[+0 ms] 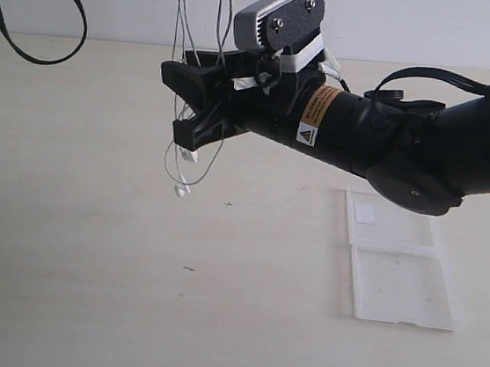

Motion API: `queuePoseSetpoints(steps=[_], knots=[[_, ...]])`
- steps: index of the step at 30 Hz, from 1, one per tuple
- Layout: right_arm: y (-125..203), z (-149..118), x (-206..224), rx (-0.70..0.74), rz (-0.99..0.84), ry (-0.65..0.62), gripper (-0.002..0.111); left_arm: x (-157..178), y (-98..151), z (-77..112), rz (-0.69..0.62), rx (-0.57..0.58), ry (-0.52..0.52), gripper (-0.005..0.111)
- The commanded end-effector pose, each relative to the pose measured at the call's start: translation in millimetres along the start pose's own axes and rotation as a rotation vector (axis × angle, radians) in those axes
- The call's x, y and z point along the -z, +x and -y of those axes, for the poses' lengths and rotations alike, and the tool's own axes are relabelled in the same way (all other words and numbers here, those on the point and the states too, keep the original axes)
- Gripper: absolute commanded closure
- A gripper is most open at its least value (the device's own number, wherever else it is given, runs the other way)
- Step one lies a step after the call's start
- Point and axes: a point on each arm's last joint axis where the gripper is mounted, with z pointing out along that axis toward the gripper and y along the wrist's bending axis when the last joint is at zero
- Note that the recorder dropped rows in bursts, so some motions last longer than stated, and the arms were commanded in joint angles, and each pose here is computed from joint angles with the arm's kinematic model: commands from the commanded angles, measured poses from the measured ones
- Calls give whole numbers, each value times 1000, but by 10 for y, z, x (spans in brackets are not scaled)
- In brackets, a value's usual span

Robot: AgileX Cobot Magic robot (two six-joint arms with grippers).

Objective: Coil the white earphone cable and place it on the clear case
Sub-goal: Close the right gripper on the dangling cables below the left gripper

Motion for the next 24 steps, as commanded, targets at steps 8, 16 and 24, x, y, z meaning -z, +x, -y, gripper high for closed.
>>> queuePoseSetpoints(steps=[8, 16, 24], knots=[[-133, -32, 22, 3, 44, -15, 80, 20, -36, 25, 16, 14, 27, 107], [-145, -54, 33, -17, 32, -33, 80, 24, -47, 88, 27, 28, 96, 107], [-44, -10, 35, -6, -79, 16, 82, 24, -47, 88, 27, 28, 96, 107]])
